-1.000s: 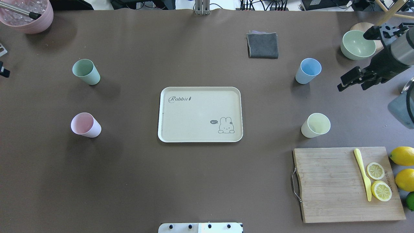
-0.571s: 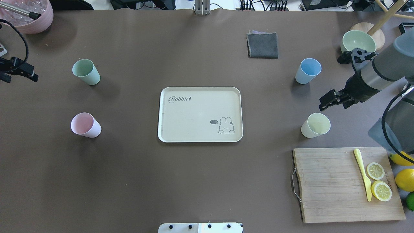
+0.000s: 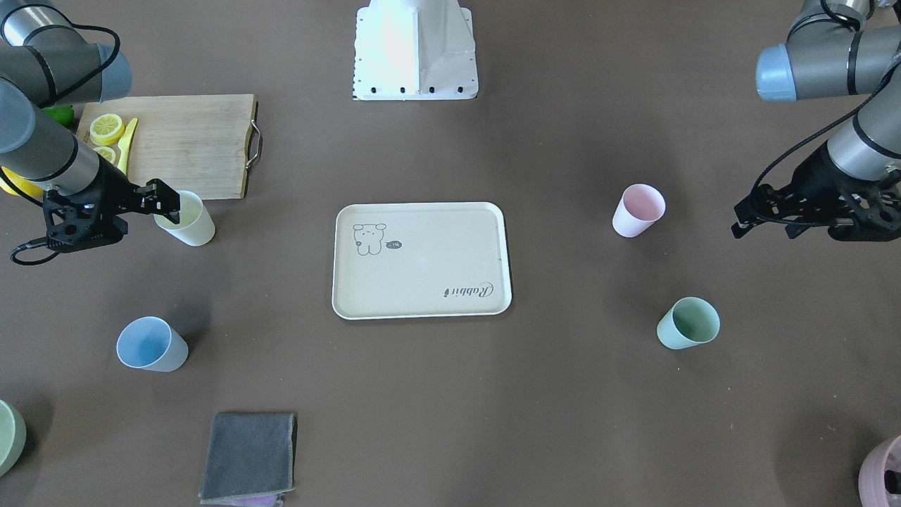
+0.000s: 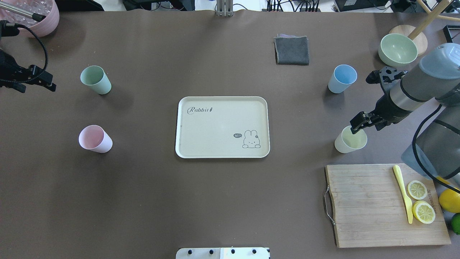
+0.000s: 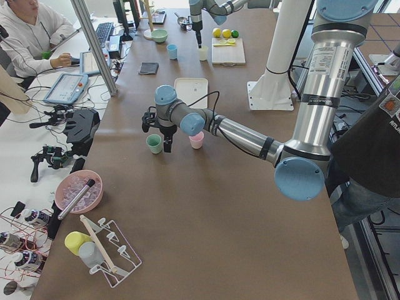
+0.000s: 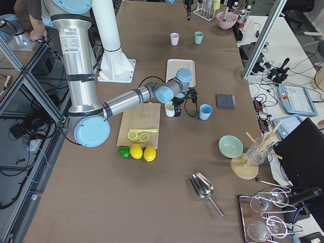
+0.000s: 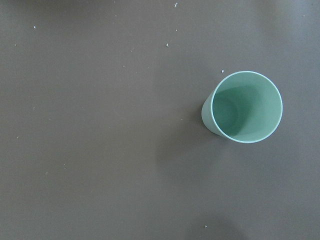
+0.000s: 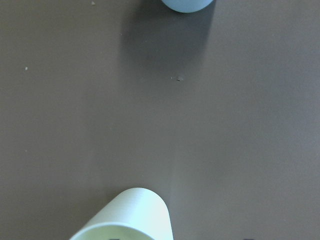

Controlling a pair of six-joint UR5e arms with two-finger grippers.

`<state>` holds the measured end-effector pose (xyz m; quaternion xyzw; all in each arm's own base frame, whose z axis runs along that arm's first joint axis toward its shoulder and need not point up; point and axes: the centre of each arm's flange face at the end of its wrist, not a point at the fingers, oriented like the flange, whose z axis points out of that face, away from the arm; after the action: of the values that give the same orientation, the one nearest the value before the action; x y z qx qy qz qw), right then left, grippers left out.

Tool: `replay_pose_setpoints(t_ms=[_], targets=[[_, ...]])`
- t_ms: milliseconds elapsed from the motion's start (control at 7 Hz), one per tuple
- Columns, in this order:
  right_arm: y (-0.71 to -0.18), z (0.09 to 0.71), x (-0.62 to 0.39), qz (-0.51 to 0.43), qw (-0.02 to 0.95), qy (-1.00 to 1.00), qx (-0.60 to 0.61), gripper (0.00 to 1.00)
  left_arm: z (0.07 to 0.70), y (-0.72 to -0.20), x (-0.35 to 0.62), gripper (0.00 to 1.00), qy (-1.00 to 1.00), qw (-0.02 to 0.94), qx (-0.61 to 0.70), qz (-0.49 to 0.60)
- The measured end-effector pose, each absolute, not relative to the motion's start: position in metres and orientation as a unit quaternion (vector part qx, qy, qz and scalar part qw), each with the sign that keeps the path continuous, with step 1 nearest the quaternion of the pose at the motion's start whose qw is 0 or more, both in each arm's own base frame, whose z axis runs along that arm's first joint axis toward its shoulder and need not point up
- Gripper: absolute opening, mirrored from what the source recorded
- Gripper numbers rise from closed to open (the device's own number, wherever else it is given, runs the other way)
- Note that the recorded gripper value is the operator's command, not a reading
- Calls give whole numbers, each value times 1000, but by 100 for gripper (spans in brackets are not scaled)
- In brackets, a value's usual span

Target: Place all cups on tray

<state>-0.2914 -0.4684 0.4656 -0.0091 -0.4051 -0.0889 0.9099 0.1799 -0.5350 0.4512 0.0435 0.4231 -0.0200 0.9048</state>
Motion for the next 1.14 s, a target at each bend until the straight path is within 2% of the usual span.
replay_pose_setpoints(t_ms=[143, 571, 1000, 1143], targets=[[-466, 469, -297, -93, 910, -403, -14, 0, 449, -533, 185, 97, 425, 904, 39, -22], [-467, 457, -308, -104, 906, -410, -10, 0, 434, -501, 242, 97, 427, 904, 18, -3], [-509, 366, -326, -94, 900, -426, 0, 0, 436, -472, 295, 83, 408, 912, 12, 31], [-521, 328, -333, -83, 898, -432, 0, 0, 443, -466, 303, 65, 401, 915, 10, 36]])
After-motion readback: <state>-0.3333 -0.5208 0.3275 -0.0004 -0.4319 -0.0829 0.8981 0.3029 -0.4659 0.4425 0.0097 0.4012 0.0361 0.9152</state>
